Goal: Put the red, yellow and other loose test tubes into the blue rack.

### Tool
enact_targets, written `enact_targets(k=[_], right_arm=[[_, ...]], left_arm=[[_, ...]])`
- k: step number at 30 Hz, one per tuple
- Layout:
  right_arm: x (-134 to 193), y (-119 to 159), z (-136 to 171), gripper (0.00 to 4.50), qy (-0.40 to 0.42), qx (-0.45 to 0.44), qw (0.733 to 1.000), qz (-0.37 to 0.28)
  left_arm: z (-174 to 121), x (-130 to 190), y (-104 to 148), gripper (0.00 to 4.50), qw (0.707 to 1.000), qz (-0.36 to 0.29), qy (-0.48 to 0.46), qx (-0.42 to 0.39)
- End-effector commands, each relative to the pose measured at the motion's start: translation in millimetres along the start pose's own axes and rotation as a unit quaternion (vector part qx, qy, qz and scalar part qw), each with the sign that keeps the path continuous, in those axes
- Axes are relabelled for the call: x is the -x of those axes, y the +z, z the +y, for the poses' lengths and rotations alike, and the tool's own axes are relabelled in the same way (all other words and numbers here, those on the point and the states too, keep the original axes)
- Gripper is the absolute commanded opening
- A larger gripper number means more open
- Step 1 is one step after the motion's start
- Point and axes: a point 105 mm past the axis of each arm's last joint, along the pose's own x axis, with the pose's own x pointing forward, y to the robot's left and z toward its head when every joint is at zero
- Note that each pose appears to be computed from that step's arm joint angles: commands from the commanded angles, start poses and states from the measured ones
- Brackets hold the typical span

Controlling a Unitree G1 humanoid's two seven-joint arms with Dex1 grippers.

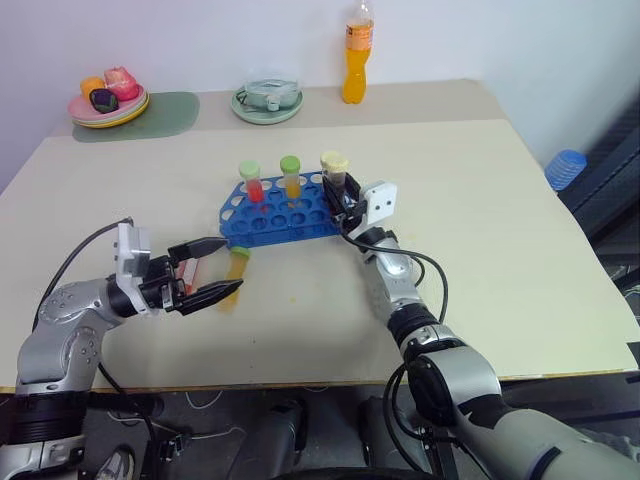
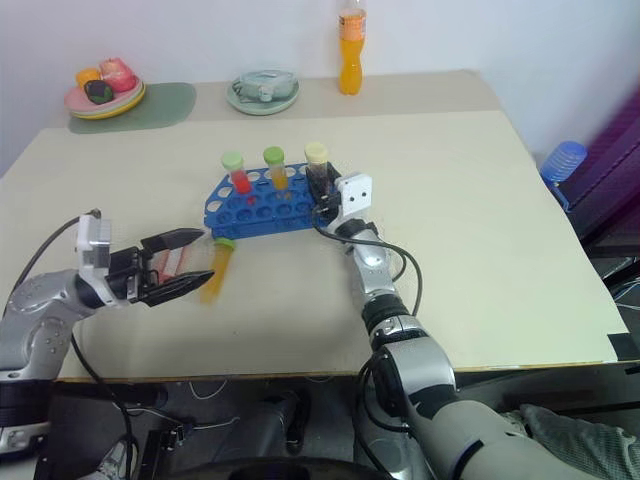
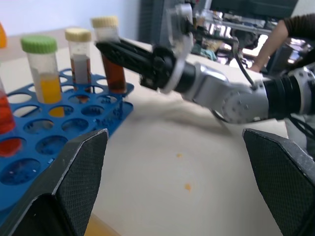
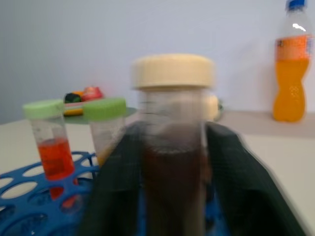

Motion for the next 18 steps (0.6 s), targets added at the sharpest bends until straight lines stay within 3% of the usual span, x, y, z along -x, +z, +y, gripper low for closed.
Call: enact_targets(k=[1,2,3,6,9,18], right_arm=[[8.0,-4.7,7.2,3.88,0.02,0.043,0.999,0.001],[9.5,-4.7,8.1,4.41,0.025,0.054,0.998,0.001],[10.5,-4.8,8.7,4.47,0.028,0.06,0.998,0.0],[14.1,0.5,7.4,4.47,0.038,0.082,0.996,-0.013],[18.2,7.9,4.4,4.47,0.051,0.109,0.992,-0.024],[53.5,16.1,-8.1,4.47,0.088,0.166,0.982,0.006]], left_arm=[[7.0,0.8,16.0,4.5,0.999,-0.028,0.032,-0.023],[10.3,0.3,17.9,4.5,0.998,-0.034,0.044,-0.027],[12.1,0.0,19.2,4.5,0.997,-0.038,0.052,-0.029],[23.1,-2.4,23.9,4.5,0.992,-0.055,0.11,-0.033],[28.1,-4.5,20.3,4.5,0.984,-0.033,0.171,-0.044],[18.7,-10.0,23.8,4.5,0.969,0.009,0.242,-0.044]])
